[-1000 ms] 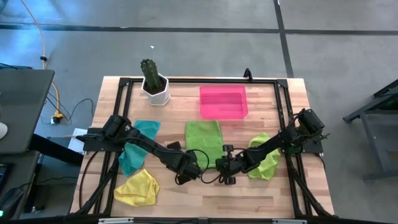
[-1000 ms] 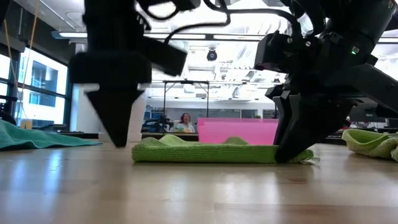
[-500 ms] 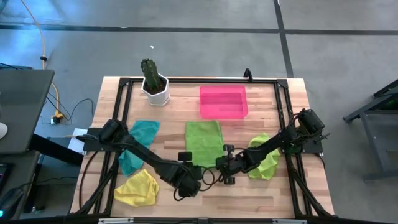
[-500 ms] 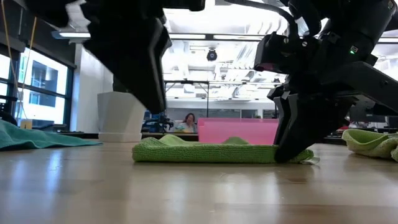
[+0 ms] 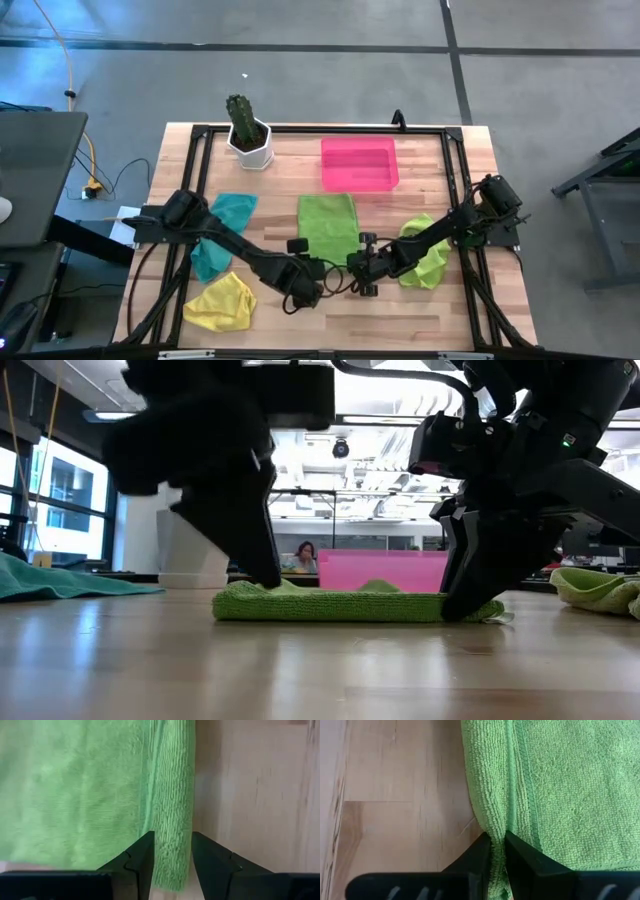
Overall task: Roll microfiber towels into tight, uniform cylinder then place into a basket
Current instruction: Roll the green microfiber cloth
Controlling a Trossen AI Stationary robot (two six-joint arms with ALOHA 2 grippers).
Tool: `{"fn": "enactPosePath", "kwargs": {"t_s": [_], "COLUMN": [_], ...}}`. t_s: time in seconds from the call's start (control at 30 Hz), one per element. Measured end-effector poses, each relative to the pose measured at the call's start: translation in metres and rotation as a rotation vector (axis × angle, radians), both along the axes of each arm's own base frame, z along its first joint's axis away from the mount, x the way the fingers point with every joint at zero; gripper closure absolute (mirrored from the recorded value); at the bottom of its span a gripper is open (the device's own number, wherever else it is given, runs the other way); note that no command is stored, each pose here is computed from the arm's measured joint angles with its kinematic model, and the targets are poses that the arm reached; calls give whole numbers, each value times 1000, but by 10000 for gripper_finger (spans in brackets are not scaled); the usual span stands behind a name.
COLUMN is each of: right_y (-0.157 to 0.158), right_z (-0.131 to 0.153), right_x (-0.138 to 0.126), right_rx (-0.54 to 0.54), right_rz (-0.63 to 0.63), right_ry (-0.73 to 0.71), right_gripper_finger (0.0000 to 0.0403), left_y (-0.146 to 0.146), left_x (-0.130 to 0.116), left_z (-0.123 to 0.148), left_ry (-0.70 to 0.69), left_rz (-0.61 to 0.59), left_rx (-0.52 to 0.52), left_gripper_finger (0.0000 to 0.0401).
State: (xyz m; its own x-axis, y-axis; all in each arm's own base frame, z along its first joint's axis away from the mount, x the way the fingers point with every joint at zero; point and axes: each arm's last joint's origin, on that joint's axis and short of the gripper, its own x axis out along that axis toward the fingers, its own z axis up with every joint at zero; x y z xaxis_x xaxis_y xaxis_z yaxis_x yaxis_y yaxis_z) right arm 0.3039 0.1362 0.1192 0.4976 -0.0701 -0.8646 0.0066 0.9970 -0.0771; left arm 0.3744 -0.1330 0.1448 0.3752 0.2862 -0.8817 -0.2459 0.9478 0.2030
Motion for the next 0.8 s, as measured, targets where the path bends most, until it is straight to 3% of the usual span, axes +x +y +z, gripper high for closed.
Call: {"fn": "enactPosePath", "kwargs": {"t_s": [0.1,0.33,0.47,0.73,0.8], "right_y": [0,0,0,1,1], "right_z": [0,0,0,0,1], "right_x": [0,0,1,1,1], "right_rx": [1,1,-10,-29,-19], "right_rz": [0,0,24,73,84], "right_ry": [-1,-2,-7,-8,-4], "right_gripper_finger": [361,361,361,362,361], "left_y": [2,6,7,6,6], "left_x": [-2,-7,-7,-4,-2], "left_z": [-11,-19,-19,-18,-18], "left_ry": [5,0,-2,-12,-8], "left_rz": [-19,4,42,141,159], "left_rx": [-64,-44,-99,-285,-350], "left_gripper_finger": [283,284,290,387,395]}}
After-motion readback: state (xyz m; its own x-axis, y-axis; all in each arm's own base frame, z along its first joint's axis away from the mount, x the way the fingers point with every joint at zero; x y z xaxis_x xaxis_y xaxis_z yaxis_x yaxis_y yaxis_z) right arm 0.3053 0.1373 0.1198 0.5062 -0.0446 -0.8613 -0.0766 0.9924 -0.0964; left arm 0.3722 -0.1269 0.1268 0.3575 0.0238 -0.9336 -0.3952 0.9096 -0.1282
